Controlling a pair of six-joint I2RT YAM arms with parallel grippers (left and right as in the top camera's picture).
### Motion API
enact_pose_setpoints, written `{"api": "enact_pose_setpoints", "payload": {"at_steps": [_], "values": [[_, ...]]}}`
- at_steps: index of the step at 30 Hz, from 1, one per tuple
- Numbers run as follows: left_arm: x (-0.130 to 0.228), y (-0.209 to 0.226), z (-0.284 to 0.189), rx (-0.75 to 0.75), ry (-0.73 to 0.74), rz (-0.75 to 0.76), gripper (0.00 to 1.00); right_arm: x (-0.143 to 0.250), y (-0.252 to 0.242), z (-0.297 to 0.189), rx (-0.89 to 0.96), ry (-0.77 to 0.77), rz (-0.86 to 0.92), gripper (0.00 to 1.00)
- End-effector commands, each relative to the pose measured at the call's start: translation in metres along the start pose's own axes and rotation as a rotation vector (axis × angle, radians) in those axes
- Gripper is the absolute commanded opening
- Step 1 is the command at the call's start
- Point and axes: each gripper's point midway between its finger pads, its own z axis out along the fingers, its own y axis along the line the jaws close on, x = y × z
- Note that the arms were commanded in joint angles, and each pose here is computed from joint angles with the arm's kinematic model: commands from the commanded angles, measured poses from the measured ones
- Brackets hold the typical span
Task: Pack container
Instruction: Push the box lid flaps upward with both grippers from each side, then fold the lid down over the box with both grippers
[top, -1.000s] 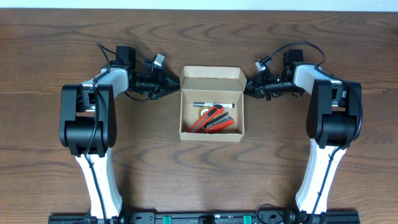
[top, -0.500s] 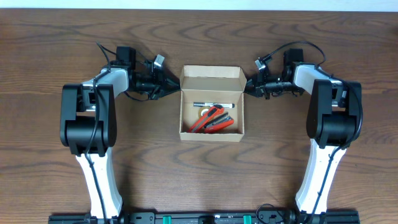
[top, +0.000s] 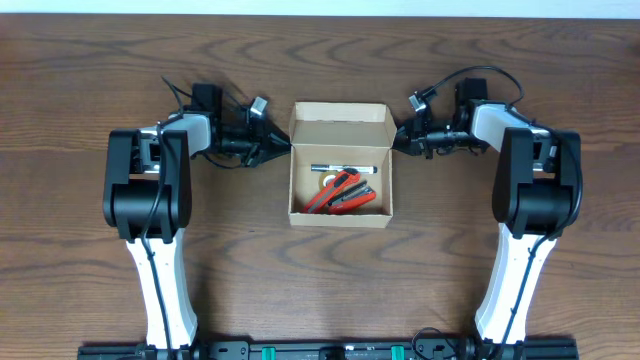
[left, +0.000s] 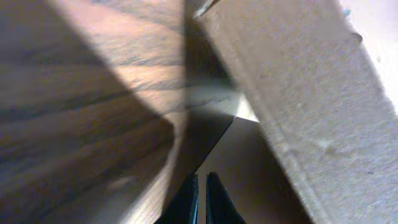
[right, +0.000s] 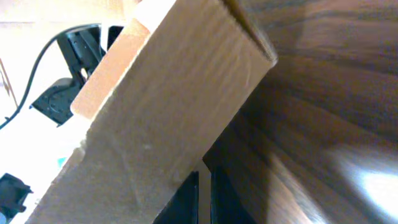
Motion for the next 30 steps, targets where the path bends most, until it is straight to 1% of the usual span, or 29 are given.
{"api": "enact_pose_setpoints", "payload": {"at_steps": [1,7,12,18,23,30], "values": [[0.003,-0.01,0.009,0.053,0.032,0.029,0.06,0.008,0.013,0.016,-0.059,0.044,-0.056,0.01],[0.004,-0.032,0.019,0.103,0.069,0.078,0.06,0.013,0.021,0.025,-0.079,0.07,-0.103,0.01],[0.001,-0.052,0.022,0.15,0.091,0.117,0.06,0.012,0.033,0.021,-0.084,0.059,-0.144,0.01],[-0.001,-0.064,0.019,0.151,0.089,0.13,0.05,0.008,0.051,0.011,-0.079,0.036,-0.191,0.01],[-0.002,-0.084,0.012,0.153,0.073,0.184,0.06,0.006,0.062,0.005,-0.076,0.021,-0.22,0.01],[0.0,-0.117,-0.001,0.157,0.048,0.263,0.05,0.004,0.059,-0.005,-0.067,0.004,-0.202,0.01]]}}
